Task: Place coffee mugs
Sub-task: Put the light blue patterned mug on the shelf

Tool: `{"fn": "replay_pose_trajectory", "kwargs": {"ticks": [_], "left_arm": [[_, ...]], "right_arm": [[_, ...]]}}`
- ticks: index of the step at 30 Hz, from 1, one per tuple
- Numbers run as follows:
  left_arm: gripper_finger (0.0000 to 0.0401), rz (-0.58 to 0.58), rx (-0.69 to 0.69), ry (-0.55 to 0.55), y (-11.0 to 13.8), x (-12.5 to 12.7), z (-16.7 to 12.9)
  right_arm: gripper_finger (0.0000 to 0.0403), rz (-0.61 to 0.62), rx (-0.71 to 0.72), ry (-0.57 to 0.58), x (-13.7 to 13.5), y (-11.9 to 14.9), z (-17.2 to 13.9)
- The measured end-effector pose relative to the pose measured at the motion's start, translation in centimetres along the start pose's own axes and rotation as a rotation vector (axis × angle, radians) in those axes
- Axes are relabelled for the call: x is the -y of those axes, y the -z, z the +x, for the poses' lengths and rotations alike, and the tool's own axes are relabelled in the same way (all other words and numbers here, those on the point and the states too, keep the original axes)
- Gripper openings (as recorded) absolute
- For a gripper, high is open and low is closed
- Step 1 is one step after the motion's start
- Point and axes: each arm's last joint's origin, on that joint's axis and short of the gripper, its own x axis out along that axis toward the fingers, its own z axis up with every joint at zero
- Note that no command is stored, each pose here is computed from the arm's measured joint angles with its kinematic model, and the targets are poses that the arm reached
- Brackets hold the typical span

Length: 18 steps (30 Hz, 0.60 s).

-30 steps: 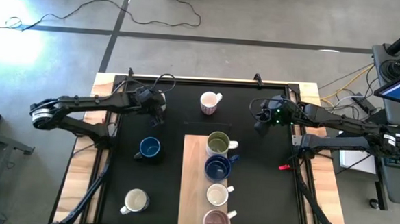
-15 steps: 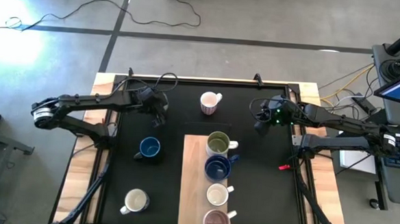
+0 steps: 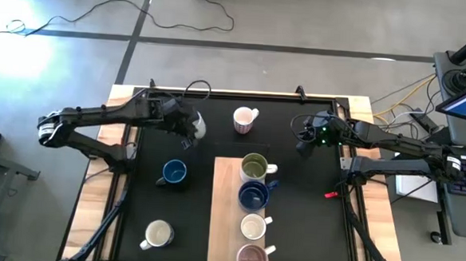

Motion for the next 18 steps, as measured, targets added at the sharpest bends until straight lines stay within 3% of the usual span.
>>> {"fn": "replay_pose_trajectory", "kwargs": {"ticks": [10,18], "left_arm": [[0.0003,-0.072,-0.012,0.186,1.1,6.3,-2.2],[0.0003,-0.032,0.027,0.307,1.3,11.1,-1.1]], "right_arm": [[0.0084,0.001,0.0,0.0,0.0,0.0,0.0],[0.0084,0.003,0.0,0.0,0.0,0.0,0.0]]}}
